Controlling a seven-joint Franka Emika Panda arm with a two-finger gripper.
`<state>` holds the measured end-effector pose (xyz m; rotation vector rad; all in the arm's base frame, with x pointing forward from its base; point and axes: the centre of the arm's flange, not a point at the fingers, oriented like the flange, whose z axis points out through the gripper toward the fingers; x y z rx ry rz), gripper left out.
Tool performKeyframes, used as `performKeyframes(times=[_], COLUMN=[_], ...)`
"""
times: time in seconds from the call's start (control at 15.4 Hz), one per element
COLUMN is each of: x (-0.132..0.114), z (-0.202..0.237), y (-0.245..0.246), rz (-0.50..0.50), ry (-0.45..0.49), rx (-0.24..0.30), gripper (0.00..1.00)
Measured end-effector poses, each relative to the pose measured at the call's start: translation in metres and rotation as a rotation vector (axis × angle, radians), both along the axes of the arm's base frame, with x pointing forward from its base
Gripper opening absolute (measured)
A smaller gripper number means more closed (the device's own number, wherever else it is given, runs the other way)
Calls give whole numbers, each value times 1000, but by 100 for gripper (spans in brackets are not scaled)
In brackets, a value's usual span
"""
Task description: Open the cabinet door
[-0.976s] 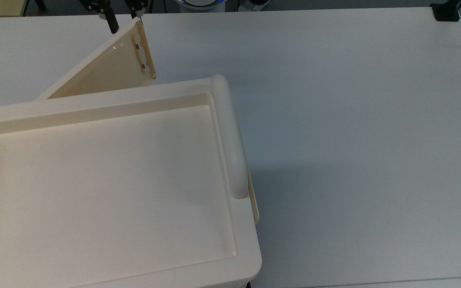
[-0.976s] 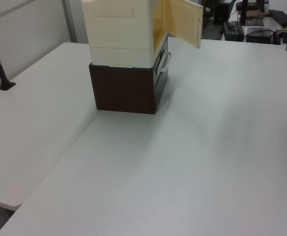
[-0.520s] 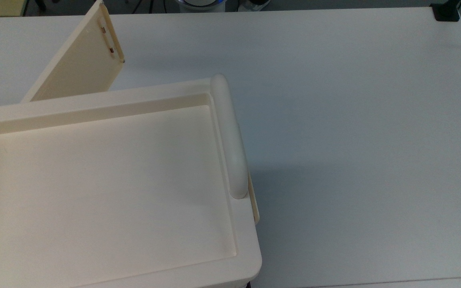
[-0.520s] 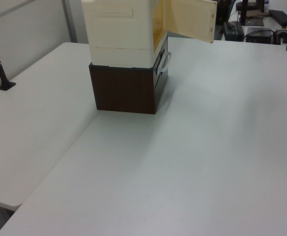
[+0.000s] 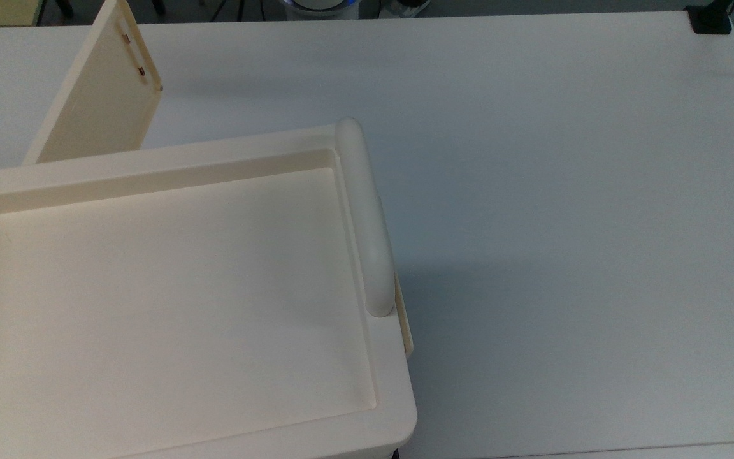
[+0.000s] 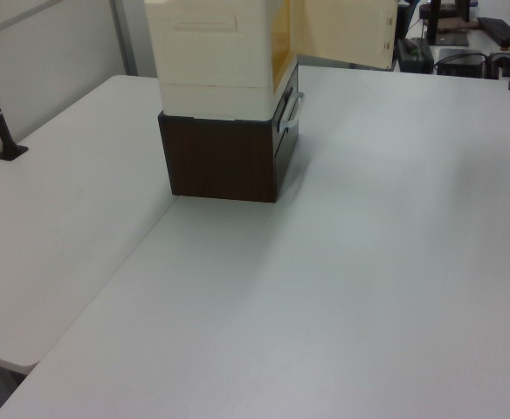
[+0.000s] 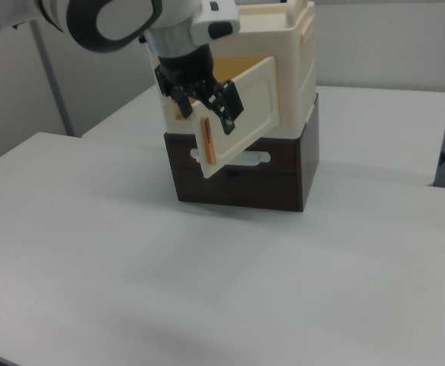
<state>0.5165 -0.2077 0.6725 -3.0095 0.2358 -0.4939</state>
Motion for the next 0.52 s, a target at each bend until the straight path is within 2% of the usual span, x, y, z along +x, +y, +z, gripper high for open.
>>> performKeyframes(times=[0.26, 0.52], x=[0, -16], z=[13, 22], y=[7, 18], rz=[11, 37], ry=[-23, 33], rx=[-8, 18], gripper=[100, 100])
